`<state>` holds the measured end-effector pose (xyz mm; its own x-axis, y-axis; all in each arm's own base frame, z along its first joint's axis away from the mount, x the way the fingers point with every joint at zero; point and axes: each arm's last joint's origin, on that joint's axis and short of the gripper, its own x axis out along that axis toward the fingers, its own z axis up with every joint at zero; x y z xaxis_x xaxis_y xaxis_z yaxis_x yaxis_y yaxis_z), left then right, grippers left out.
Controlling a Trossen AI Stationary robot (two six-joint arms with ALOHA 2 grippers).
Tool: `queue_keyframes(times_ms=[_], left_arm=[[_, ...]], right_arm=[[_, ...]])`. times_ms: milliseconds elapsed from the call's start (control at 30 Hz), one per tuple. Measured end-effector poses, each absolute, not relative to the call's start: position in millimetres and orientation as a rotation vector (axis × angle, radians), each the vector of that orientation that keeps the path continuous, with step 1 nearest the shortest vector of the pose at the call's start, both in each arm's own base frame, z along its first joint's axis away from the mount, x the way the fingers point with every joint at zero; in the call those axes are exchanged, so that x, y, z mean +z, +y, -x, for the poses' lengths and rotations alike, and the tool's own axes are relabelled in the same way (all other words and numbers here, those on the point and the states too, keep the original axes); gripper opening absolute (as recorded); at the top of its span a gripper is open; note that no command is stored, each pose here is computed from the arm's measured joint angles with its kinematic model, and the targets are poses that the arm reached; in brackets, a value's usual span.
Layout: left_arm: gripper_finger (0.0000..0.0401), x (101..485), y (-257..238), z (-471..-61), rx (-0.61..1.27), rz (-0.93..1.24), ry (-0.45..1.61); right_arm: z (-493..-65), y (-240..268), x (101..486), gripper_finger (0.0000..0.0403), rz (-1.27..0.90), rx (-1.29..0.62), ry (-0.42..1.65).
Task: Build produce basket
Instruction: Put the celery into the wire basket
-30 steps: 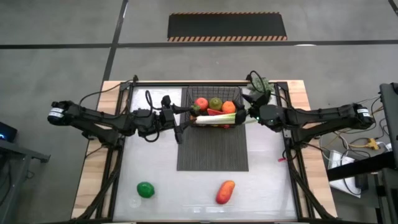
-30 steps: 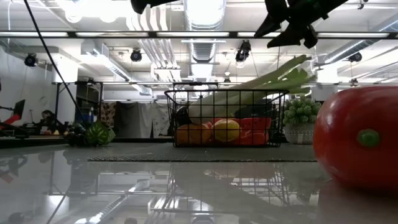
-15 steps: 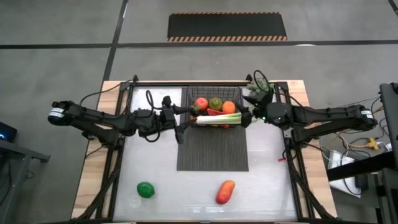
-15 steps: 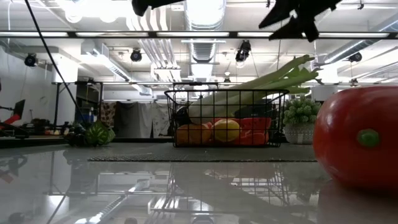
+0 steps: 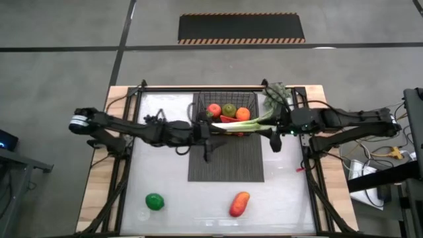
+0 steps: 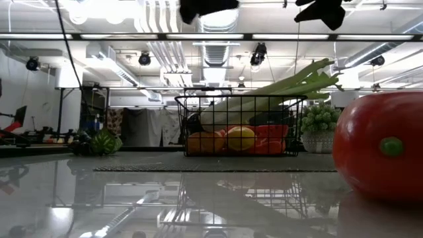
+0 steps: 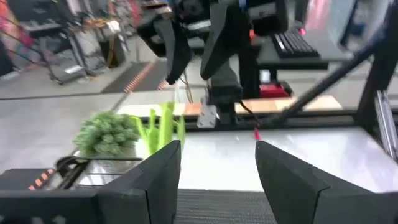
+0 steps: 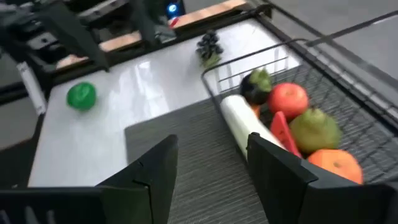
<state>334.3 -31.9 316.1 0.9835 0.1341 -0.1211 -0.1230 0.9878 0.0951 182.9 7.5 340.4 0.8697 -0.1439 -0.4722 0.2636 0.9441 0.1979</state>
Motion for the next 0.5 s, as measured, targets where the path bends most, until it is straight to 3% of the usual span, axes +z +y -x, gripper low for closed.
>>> queue_keyframes(times_ms=[500], left_arm=[[0.0192,272,3,-419,0.186,-0.211,0.374]], right_arm=[[-172,53,319,0.0147,-0.190,0.035,0.412]])
